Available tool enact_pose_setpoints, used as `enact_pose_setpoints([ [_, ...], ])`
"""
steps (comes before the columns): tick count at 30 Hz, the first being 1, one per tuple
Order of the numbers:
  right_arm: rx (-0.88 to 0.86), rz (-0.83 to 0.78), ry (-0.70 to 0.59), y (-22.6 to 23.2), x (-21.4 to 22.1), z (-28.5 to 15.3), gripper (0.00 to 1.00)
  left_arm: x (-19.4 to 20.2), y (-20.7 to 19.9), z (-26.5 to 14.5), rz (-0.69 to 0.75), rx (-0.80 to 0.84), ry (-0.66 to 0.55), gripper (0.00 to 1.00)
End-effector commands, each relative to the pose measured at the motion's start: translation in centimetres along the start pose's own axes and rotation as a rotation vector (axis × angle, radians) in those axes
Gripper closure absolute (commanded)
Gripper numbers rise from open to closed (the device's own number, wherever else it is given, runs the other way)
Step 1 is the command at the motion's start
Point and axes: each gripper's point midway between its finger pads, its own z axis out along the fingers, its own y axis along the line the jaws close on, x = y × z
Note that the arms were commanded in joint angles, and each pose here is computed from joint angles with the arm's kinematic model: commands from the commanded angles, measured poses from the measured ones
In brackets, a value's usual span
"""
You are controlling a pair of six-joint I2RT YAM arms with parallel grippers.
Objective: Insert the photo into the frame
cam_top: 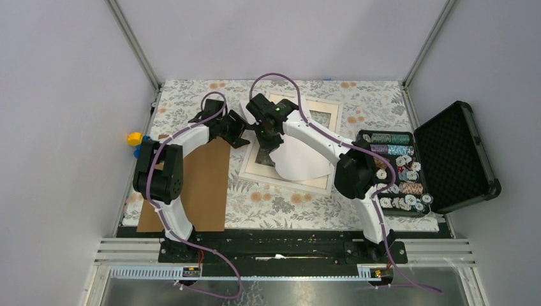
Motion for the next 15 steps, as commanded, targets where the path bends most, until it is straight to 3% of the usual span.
enact_pose_setpoints([
  [1,-0.081,-0.01,-0.082,1.6,-1.2,-2.9,0.82,-1.4,-2.0,0.4,0.122,0.003,-0.077,0.4],
  [6,-0.078,-0.024,-0.069,1.4,-0.6,-2.6,0.78,-1.0,-3.5,1.0,0.272,0.034,-0.055,0.61],
  [11,-0.103,-0.059,-0.093,1.4,-0.8,-4.1,0.37,-1.1,-2.9,1.4,0.451,-0.015,0.0,0.91],
  [15,-0.17,-0.05,-0.175,0.1,-1.9,-8.4,0.14,-0.9,-1.9,1.3,0.586,-0.019,0.089,0.96],
])
